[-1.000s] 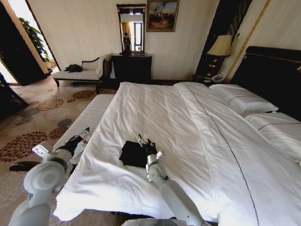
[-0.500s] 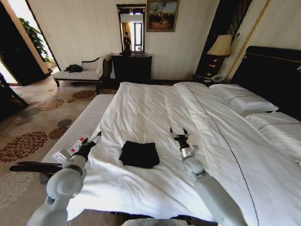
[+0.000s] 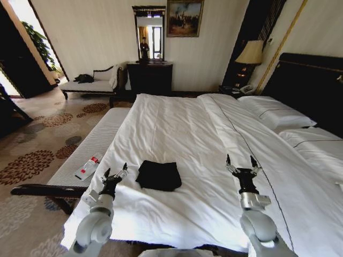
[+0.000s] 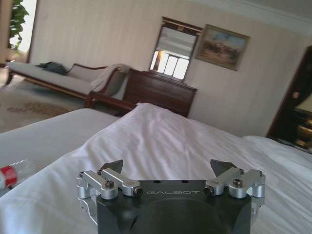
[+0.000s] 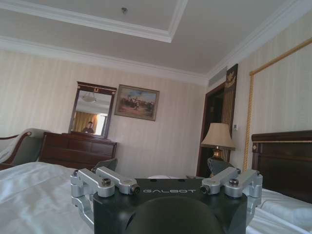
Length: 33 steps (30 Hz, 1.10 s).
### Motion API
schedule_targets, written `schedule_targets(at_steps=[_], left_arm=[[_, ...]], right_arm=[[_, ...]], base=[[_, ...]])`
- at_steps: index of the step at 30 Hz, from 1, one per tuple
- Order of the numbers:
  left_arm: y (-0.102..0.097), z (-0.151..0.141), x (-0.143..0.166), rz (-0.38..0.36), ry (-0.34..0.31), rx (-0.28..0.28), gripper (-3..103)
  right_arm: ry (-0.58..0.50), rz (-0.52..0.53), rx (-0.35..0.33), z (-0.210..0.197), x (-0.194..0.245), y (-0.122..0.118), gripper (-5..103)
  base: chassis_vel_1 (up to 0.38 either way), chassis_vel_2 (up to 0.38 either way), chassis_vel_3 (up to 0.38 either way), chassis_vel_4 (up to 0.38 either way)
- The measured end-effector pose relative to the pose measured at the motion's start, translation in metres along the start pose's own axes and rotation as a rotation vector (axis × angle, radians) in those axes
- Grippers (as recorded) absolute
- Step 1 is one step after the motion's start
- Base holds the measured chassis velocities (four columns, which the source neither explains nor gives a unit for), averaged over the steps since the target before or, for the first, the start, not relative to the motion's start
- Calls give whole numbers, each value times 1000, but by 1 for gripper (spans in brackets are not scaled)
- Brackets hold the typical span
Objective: Fold the clothes on the bed.
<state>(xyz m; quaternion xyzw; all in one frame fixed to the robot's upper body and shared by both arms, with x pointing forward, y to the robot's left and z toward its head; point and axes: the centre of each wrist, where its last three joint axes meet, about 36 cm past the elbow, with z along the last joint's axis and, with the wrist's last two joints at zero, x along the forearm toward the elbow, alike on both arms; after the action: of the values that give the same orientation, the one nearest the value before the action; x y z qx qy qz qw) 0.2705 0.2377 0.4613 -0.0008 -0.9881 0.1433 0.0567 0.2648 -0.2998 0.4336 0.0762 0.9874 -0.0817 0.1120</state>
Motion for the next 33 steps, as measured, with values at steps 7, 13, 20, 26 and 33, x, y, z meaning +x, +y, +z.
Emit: schedule_targets(at_steps=[7, 13, 20, 26, 33], left_arm=[[11, -27, 12, 313, -172, -66, 100], [16, -28, 16, 300, -198, -31, 100], [16, -28, 17, 297, -200, -30, 100], [16, -29, 17, 295, -200, -29, 100], [16, -29, 17, 293, -198, -29, 100]], right_arm=[[-4, -189, -40, -17, 27, 1, 100], [2, -194, -111, -23, 28, 2, 100], [5, -190, -119, -24, 28, 3, 100], [5, -189, -120, -23, 27, 3, 100], [7, -187, -120, -23, 27, 3, 100]], base=[[0, 0, 0, 0], [0, 0, 0, 0], [0, 0, 0, 0], [0, 0, 0, 0], [0, 0, 0, 0]])
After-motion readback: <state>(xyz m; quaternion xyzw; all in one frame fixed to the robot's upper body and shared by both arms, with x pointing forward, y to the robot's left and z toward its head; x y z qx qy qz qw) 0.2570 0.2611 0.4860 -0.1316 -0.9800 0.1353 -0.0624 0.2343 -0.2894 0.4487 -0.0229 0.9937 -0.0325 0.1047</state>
